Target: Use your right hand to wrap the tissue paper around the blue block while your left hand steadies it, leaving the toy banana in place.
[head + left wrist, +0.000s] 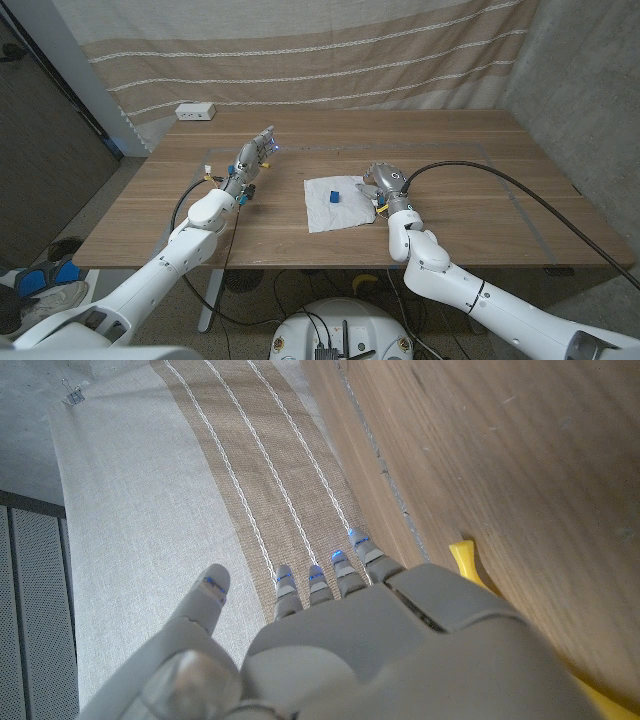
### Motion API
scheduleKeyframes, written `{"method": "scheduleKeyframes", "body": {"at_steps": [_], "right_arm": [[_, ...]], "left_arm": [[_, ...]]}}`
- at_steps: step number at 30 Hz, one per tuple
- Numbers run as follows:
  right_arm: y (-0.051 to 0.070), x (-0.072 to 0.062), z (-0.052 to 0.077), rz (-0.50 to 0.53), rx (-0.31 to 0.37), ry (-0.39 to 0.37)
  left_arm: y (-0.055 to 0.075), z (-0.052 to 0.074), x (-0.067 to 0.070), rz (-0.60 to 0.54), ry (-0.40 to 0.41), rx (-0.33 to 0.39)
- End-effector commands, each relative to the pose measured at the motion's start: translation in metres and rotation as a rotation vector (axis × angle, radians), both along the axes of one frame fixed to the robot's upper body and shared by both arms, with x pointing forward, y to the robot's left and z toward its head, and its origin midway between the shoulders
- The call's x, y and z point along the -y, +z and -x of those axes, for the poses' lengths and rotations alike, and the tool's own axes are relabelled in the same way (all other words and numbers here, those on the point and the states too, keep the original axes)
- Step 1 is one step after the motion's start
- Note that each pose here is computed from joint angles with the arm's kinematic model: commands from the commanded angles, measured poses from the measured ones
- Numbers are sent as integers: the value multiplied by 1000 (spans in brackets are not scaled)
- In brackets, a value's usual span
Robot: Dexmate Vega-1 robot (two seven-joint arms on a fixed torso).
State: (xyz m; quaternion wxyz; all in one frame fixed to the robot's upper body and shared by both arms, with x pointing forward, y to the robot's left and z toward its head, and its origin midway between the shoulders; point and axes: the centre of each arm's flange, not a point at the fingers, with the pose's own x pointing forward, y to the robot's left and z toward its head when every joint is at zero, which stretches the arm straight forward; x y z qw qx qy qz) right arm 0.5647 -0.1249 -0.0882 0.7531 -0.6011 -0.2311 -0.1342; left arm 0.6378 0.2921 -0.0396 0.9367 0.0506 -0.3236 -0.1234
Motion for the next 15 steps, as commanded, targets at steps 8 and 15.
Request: {"method": "scheduleKeyframes", "body": {"at_steps": [8,15], "right_arm": [[-11,6,-7,26,-53,-85],[-13,7,-11,31,-65,-83]], "left_arm": [[-1,4,3,-3,4,2],[0,6,3,-1,7,4]]}}
